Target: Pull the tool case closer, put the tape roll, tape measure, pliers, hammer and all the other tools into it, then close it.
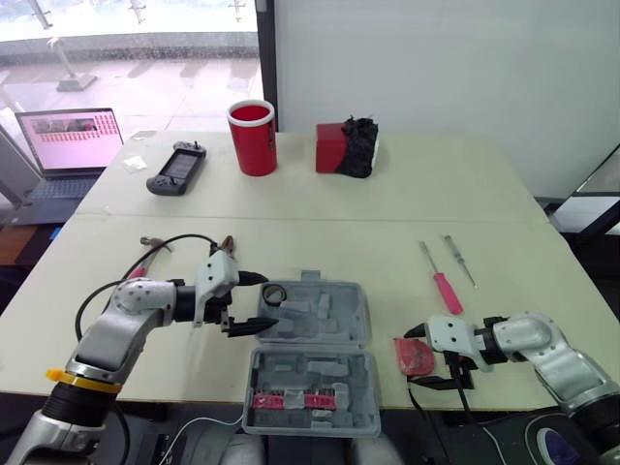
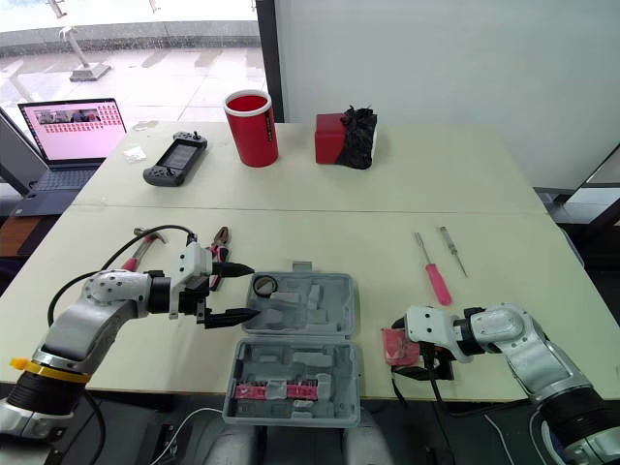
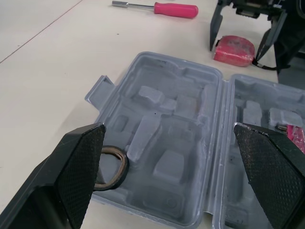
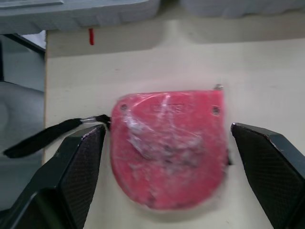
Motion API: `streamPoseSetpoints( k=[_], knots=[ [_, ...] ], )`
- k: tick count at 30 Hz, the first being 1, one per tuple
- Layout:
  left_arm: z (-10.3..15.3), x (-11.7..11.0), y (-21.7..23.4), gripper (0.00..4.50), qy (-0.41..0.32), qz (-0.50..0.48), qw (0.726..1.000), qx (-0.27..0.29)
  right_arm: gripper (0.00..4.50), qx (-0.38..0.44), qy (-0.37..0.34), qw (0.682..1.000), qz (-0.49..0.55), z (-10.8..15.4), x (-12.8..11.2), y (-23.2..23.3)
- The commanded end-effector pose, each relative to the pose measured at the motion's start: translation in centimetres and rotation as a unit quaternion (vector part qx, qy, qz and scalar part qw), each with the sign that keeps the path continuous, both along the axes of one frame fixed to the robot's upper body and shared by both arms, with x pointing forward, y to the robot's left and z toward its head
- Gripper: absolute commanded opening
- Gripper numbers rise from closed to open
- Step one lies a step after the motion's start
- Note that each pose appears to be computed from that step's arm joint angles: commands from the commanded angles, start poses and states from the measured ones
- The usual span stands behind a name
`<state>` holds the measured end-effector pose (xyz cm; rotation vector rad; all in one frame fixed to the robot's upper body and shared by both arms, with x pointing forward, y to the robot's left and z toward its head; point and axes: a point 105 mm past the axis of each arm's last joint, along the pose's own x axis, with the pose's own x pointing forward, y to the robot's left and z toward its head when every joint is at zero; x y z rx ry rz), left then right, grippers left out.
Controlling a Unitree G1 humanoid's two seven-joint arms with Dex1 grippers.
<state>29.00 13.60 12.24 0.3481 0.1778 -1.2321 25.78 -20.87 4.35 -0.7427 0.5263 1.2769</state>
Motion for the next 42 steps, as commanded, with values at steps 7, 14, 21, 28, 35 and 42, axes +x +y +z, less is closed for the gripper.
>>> streamPoseSetpoints(
  k=[7,14,21,28,35,42],
  knots=[
    [1.1,-0.1,-0.2,4.5,-0.026,-0.014,1.0,-0.002,2.92,0.012,-0.018,1.0,-0.007,1.9,0.9,0.4],
    [0.9,-0.1,0.1,4.5,-0.027,0.0,1.0,-0.008,2.92,0.009,-0.063,0.996,-0.068,6.8,4.0,1.9],
    [0.2,-0.6,0.3,4.5,-0.029,0.034,0.999,-0.02,2.92,-0.062,-0.083,0.995,-0.004,10.0,5.7,6.1],
    [-0.3,-1.3,0.7,4.5,-0.032,0.077,0.996,-0.03,2.92,-0.081,-0.082,0.992,0.042,10.0,6.9,11.3],
    [-0.4,-2.1,0.8,4.5,-0.034,0.099,0.994,-0.033,2.92,-0.114,-0.117,0.985,0.056,8.2,8.2,12.6],
    [-0.5,-2.4,0.8,4.5,-0.032,0.103,0.994,-0.03,2.92,-0.132,-0.124,0.982,0.049,7.0,9.3,12.7]
  ],
)
